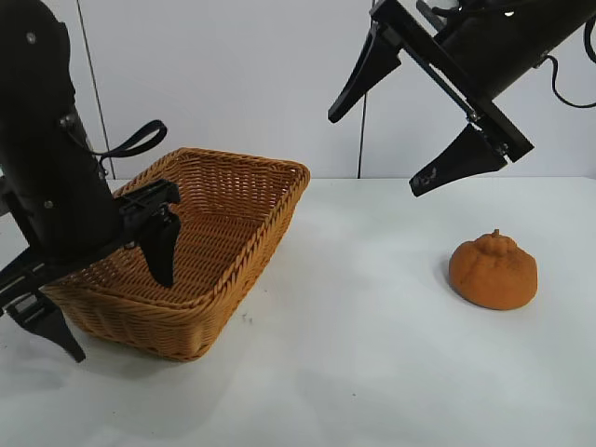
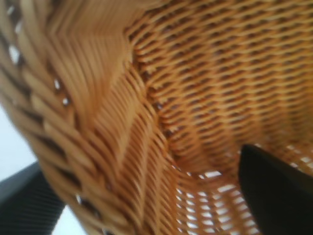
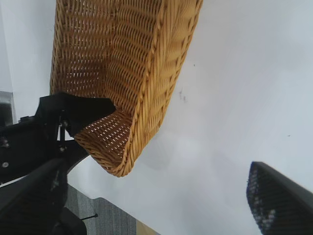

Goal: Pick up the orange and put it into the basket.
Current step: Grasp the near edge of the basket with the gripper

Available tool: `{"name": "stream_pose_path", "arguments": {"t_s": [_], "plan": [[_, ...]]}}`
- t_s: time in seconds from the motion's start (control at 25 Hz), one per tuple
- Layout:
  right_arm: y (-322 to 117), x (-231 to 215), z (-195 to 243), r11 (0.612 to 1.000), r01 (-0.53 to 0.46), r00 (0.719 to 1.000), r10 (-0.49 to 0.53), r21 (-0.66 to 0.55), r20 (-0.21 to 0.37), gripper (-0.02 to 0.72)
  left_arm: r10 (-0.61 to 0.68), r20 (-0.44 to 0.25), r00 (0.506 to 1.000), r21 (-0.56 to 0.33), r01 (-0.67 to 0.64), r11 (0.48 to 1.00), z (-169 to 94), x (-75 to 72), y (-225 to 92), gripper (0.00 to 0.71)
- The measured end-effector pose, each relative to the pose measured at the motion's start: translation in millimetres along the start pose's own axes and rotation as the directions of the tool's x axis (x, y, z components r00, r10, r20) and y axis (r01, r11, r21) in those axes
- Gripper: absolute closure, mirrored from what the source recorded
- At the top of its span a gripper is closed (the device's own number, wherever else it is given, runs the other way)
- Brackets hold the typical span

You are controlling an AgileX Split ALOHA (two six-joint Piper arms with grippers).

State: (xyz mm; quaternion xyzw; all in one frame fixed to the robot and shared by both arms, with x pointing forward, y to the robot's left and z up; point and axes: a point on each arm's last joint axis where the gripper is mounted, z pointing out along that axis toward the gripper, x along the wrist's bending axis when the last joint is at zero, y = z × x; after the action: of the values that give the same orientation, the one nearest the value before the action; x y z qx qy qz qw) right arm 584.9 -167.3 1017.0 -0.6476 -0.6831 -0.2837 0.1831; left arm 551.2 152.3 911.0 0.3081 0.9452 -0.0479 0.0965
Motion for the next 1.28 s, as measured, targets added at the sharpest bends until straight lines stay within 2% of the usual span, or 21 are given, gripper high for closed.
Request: {"name": "stream_pose_path", "arguments": {"t_s": [0.24, 0.4, 0.56, 0.76, 0.84, 0.92, 1.0, 1.04, 1.16, 1.28], "plan": [[-0.2, 0.0, 0.0, 1.000, 0.000, 1.000, 0.000, 0.002, 0.000, 0.020, -0.053, 0.030, 0.998, -0.023, 0.053, 0.998, 0.2, -2.4, 2.2, 0.063], [-0.2, 0.0, 0.0, 1.000, 0.000, 1.000, 0.000, 0.002, 0.000, 0.020, -0.087, 0.005, 0.996, -0.046, 0.087, 0.995, 4.4, 5.0, 3.5, 0.086], [-0.4, 0.1, 0.0, 1.000, 0.000, 1.000, 0.000, 0.004, -0.001, 0.020, -0.107, -0.018, 0.994, -0.051, 0.106, 0.993, 8.6, 13.2, 5.0, 0.186], [-0.4, 0.1, 0.0, 1.000, 0.000, 1.000, 0.000, 0.004, -0.001, 0.020, -0.107, 0.009, 0.994, -0.058, 0.107, 0.993, 9.2, 12.4, 8.4, 0.277], [-0.4, 0.1, 0.0, 1.000, 0.000, 1.000, 0.000, 0.004, -0.001, 0.020, -0.107, 0.013, 0.994, -0.059, 0.107, 0.992, 9.2, 12.2, 8.5, 0.369], [-0.4, 0.1, 0.0, 1.000, 0.000, 1.000, 0.000, 0.004, -0.001, 0.020, -0.107, 0.011, 0.994, -0.058, 0.107, 0.992, 9.5, 12.7, 8.4, 0.497], [-0.4, 0.1, 0.0, 1.000, 0.000, 1.000, 0.000, 0.004, -0.001, 0.020, -0.138, 0.039, 0.990, -0.053, 0.140, 0.989, 9.4, 10.5, 9.8, 0.597], [-0.5, 0.1, 0.0, 1.000, 0.000, 1.000, 0.000, 0.005, -0.001, 0.020, -0.137, 0.055, 0.989, -0.053, 0.140, 0.989, 9.3, 9.2, 10.3, 0.617], [-0.5, 0.1, 0.0, 1.000, 0.000, 1.000, 0.000, 0.005, -0.001, 0.020, -0.153, 0.071, 0.986, -0.032, 0.156, 0.987, 8.2, 6.6, 10.0, 0.618], [-0.5, 0.1, 0.0, 1.000, 0.000, 1.000, 0.000, 0.005, -0.001, 0.020, -0.145, 0.101, 0.984, 0.001, 0.146, 0.989, 1.1, -1.9, 17.8, 0.620]]}}
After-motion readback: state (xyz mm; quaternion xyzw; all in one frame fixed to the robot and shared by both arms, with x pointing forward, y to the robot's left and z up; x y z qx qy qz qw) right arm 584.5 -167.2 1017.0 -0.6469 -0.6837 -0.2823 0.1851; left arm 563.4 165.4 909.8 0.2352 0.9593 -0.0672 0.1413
